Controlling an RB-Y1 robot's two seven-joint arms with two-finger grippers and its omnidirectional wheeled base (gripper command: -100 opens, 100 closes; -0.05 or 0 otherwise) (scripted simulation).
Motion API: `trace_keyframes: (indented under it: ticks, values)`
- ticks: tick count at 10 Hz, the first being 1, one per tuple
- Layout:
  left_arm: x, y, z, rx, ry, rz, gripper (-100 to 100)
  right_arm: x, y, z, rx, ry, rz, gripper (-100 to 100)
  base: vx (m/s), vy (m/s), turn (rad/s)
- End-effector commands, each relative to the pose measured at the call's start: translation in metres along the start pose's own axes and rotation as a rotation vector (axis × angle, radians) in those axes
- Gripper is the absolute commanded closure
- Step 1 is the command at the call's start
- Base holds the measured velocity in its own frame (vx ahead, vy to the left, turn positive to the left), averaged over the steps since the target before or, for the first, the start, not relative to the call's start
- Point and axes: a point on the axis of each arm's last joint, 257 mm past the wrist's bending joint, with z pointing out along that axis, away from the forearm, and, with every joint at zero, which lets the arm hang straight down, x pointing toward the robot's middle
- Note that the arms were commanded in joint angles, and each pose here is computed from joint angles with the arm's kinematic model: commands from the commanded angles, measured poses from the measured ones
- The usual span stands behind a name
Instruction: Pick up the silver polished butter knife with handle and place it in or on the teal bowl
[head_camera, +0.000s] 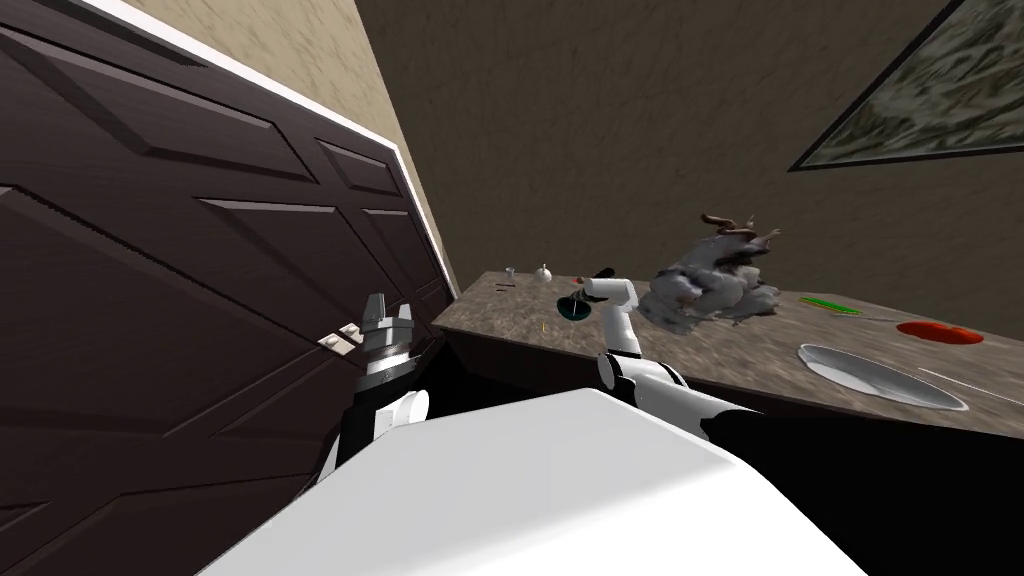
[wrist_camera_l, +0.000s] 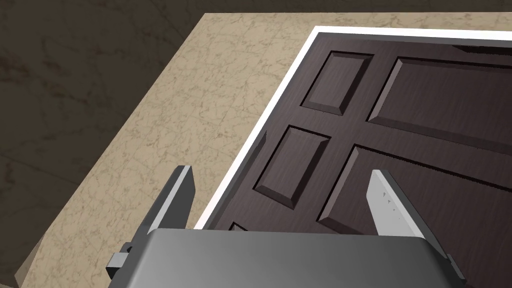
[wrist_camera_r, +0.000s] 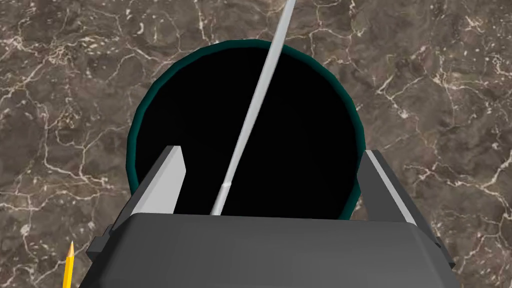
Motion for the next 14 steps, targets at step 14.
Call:
trace_keyframes:
  ticks: [14]
  values:
    - [0.000,0.000,0.000,0.000,0.000,0.000,0,-0.040,0.116,0.041,-0.142,-0.034,-0.391,-100,-0.015,0.022,0.107]
